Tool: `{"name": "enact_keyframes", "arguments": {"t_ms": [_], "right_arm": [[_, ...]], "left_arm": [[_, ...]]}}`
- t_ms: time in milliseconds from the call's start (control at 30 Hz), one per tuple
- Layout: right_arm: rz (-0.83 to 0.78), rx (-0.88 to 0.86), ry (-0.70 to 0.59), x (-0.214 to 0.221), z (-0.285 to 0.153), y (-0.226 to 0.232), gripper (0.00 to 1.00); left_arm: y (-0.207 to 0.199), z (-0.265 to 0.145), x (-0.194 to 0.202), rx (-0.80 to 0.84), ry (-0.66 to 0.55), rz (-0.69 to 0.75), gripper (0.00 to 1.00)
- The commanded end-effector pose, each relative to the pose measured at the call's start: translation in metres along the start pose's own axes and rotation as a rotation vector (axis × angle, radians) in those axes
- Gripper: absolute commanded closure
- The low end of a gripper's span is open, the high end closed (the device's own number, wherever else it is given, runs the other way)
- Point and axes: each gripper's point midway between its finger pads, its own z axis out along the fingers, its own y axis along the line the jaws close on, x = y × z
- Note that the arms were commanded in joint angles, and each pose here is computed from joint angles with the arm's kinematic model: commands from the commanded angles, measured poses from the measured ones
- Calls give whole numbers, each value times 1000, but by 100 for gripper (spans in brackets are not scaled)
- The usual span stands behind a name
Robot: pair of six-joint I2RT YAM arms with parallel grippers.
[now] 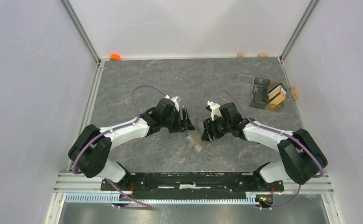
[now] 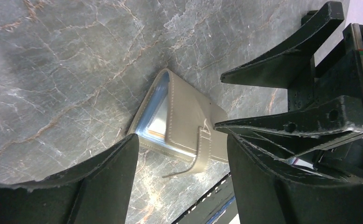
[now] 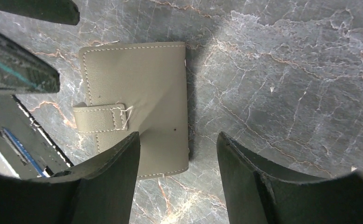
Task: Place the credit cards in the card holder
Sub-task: Close the card holder at the center of the board.
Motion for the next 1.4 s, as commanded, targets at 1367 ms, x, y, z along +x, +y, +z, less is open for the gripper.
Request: {"name": "enact_keyframes", "arguments": {"t_ms": [1367], "right_arm": [[214, -269, 91, 32, 27, 21, 39]], "left_arm": [[60, 24, 80, -222, 213, 27, 58]]}}
